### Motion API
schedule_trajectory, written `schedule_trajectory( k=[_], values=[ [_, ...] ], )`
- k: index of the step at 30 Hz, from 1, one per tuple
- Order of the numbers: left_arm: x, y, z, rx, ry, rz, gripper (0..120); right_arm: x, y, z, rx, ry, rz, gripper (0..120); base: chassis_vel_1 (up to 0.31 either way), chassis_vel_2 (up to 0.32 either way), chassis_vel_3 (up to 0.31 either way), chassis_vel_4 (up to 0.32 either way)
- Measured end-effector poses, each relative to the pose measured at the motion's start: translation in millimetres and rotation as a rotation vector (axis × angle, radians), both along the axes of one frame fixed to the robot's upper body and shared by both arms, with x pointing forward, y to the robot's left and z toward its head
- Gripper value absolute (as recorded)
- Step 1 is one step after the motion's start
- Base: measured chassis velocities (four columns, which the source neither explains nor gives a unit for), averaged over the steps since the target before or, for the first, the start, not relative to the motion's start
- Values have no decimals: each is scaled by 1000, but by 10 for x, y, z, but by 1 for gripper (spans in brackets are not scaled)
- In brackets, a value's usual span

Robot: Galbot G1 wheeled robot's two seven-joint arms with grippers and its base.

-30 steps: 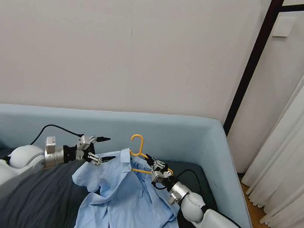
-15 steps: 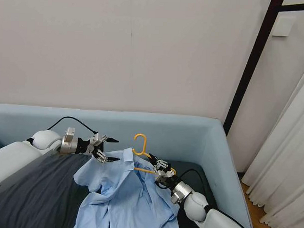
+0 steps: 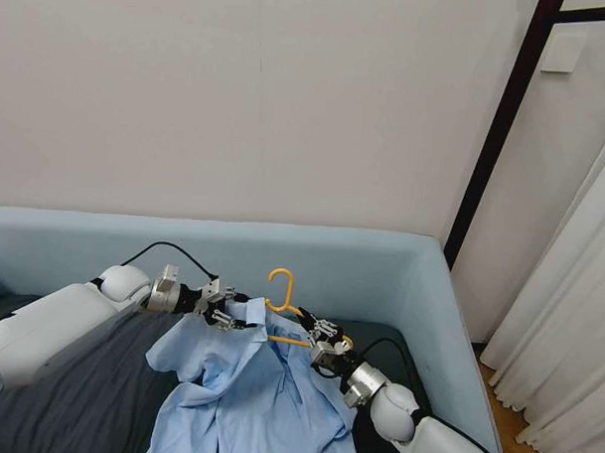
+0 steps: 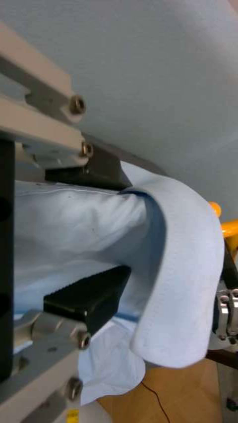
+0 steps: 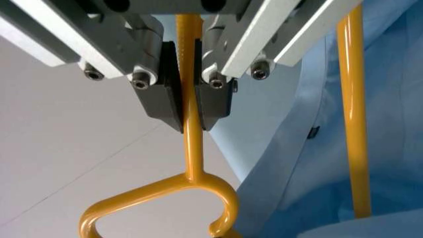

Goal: Pick up the clothes from the sofa and hang them on the clothes hanger.

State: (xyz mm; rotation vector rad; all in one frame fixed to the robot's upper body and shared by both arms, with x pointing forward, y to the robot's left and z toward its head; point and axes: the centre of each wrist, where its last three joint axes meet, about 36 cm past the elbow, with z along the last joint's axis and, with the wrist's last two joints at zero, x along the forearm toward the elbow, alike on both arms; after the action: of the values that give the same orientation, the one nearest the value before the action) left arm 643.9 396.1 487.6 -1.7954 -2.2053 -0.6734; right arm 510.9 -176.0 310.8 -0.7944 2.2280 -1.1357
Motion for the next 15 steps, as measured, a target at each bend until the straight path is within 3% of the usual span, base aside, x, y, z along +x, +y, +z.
schedule_trajectory(
  k=[6, 10, 15],
  values=[
    [-39, -29, -34, -4, -5, -4, 26, -27, 31, -24, 2, 7, 8, 5, 0, 0, 0, 0],
    [-91, 11, -36, -4, -14, 3, 8, -55, 58, -40, 4, 11, 16, 5, 0, 0, 0, 0],
    [-139, 59, -3, 3, -23, -1, 7, -60, 70, -32, 5, 10, 24, 5, 0, 0, 0, 0]
  ],
)
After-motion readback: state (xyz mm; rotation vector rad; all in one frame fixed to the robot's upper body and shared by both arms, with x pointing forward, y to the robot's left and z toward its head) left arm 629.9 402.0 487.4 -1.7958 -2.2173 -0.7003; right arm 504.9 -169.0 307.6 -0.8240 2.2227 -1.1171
